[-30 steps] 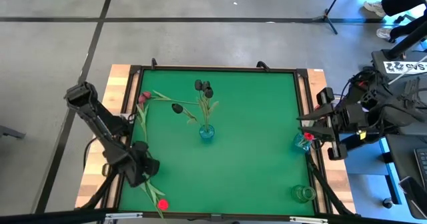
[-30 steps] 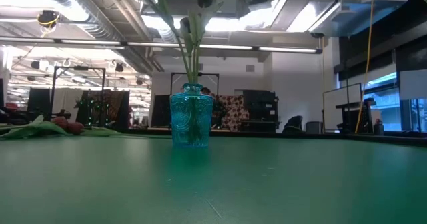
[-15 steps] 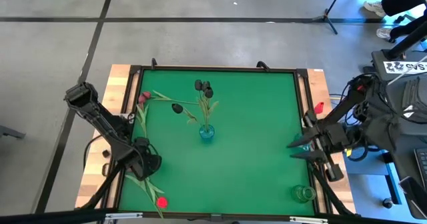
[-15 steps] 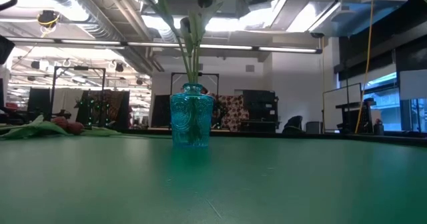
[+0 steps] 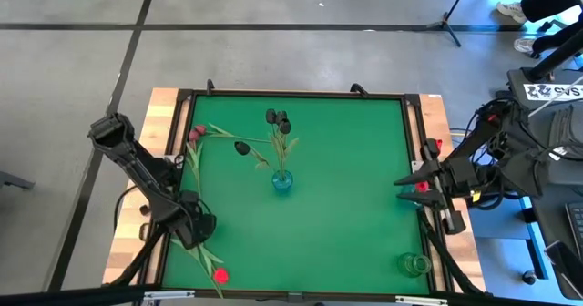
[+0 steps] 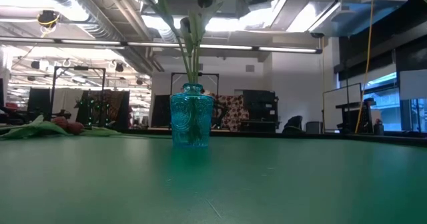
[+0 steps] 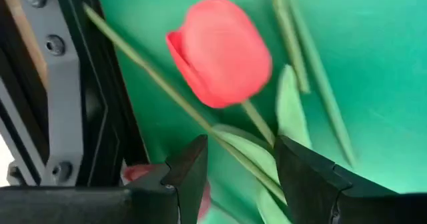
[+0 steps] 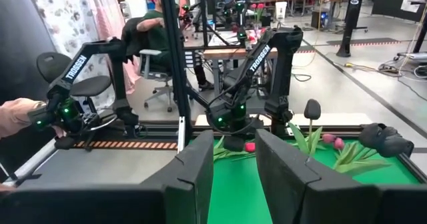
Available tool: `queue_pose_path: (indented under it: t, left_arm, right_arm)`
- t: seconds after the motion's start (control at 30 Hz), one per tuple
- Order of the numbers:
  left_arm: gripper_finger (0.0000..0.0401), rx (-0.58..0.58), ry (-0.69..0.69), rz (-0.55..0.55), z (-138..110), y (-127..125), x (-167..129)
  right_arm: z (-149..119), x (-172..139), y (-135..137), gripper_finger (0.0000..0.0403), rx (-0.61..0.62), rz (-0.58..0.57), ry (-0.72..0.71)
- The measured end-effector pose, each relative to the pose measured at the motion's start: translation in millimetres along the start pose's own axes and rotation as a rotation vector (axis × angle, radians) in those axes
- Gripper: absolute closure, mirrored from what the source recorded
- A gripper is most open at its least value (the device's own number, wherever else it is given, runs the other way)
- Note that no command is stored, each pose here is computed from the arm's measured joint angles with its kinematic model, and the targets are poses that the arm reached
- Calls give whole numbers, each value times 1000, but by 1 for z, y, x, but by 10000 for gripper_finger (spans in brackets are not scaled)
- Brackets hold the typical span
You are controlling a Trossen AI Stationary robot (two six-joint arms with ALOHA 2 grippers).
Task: Sort flowers into vase by color
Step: Put the red flower into the right blue vase
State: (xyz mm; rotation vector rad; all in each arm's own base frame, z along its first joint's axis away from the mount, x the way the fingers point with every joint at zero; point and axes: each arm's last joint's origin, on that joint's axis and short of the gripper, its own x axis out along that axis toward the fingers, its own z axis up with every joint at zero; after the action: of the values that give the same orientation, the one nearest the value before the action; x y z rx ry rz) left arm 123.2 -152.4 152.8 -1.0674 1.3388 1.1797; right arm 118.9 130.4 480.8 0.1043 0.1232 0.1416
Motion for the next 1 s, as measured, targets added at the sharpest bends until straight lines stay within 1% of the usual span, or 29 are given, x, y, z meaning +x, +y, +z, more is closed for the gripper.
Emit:
queue_pose_path:
  t: [0.17, 0.53, 0.67, 0.77, 0.83, 1.0]
  left_arm:
    - [232, -15, -4, -17, 1, -4, 12]
    - [232, -28, -50, -60, 3, -7, 14]
    - [232, -30, -59, -63, 2, -8, 11]
    - [232, -23, -109, -98, 2, -12, 6]
    - [232, -7, -107, -87, 1, -13, 1]
    - [232, -13, -102, -69, 3, -15, -2]
  right_arm:
    - [-3, 0, -1, 292, -9, -6, 25]
    - [-5, 0, -1, 292, -27, -11, 43]
    - [-6, 0, -1, 292, -50, -11, 45]
    - [-5, -2, -3, 292, -49, -11, 44]
    - [-5, -2, -4, 292, -48, -12, 42]
    - [-5, -3, -4, 292, -48, -13, 42]
